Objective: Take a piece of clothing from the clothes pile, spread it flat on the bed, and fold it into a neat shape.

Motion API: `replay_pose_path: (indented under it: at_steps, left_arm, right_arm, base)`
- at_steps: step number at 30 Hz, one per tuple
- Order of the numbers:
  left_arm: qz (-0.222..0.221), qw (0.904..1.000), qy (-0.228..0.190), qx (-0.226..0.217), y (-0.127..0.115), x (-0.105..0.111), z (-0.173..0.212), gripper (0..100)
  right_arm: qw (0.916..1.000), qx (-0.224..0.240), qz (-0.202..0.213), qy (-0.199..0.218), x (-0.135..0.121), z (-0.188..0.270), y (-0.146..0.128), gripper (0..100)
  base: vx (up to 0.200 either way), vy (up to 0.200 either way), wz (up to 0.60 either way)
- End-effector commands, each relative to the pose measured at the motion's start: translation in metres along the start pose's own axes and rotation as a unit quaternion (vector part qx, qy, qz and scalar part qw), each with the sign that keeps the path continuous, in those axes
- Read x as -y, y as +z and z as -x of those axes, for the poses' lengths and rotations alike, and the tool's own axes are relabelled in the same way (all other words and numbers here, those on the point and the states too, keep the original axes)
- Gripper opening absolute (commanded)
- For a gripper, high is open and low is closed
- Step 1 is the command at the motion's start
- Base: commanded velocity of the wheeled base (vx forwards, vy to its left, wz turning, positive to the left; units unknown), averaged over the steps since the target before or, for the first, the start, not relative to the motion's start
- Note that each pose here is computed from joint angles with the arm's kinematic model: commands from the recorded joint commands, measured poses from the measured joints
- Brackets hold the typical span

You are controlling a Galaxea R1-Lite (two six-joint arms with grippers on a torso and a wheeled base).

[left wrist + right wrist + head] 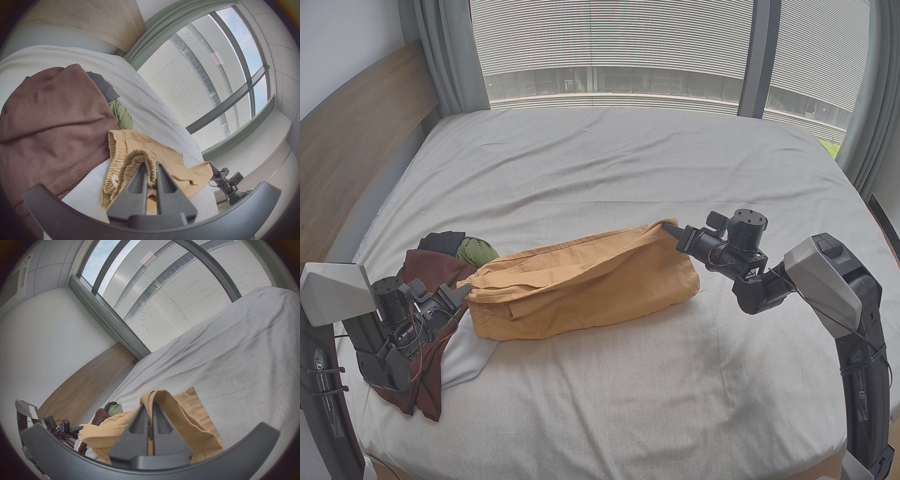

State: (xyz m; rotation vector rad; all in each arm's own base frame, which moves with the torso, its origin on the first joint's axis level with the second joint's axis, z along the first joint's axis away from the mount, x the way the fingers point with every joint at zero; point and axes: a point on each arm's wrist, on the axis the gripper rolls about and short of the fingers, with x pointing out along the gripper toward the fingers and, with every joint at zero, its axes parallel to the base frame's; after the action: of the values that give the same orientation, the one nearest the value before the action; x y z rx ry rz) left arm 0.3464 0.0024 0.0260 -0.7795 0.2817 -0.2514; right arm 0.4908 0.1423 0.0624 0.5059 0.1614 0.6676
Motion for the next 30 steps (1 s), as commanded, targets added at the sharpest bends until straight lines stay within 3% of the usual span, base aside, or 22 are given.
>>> replay_pose_path:
  at_steps: [1, 4, 5, 6, 11, 19, 23, 30]
  left_arm:
    - [0.001, 1.0000, 0.001, 0.000, 0.000, -0.002, -0.001, 0]
    - [0.001, 1.0000, 0.001, 0.000, 0.000, -0.002, -0.001, 0]
    - [0.000, 1.0000, 0.000, 0.001, 0.000, -0.002, -0.001, 0]
    - [0.000, 1.0000, 0.001, 0.003, 0.001, -0.002, -0.002, 100]
    - [-0.003, 0.9998, 0.002, 0.022, 0.012, -0.008, -0.004, 100]
    - [-0.006, 0.9984, 0.015, 0.054, 0.022, -0.011, -0.007, 100]
    - [-0.005, 0.9985, 0.014, 0.053, 0.022, -0.010, -0.005, 100]
    - [-0.009, 0.9995, -0.011, 0.026, 0.016, 0.012, 0.008, 100]
  right_arm:
    - [1.0000, -0.002, -0.001, -0.001, 0.002, -0.001, -0.004, 0]
    - [1.0000, -0.001, 0.001, 0.001, 0.001, -0.002, -0.003, 0]
    - [1.0000, 0.001, 0.003, 0.002, 0.002, -0.003, -0.004, 100]
    - [0.9999, 0.009, 0.007, 0.005, 0.002, -0.006, -0.004, 100]
    - [0.9981, 0.057, 0.025, 0.008, 0.000, -0.018, -0.003, 100]
    - [0.9980, 0.058, 0.024, 0.006, -0.006, -0.009, 0.002, 100]
    - [0.9988, 0.045, 0.018, -0.003, -0.010, -0.001, 0.001, 100]
    - [0.9991, -0.010, -0.008, -0.041, -0.024, 0.036, -0.014, 100]
  base:
    - [0.000, 0.000, 0.00]
    - [0.000, 0.000, 0.00]
    - [0.000, 0.000, 0.00]
    - [0.000, 0.000, 0.00]
    - [0.000, 0.000, 0.00]
    - [0.000, 0.000, 0.00]
    - [0.000, 0.000, 0.00]
    - [0.000, 0.000, 0.00]
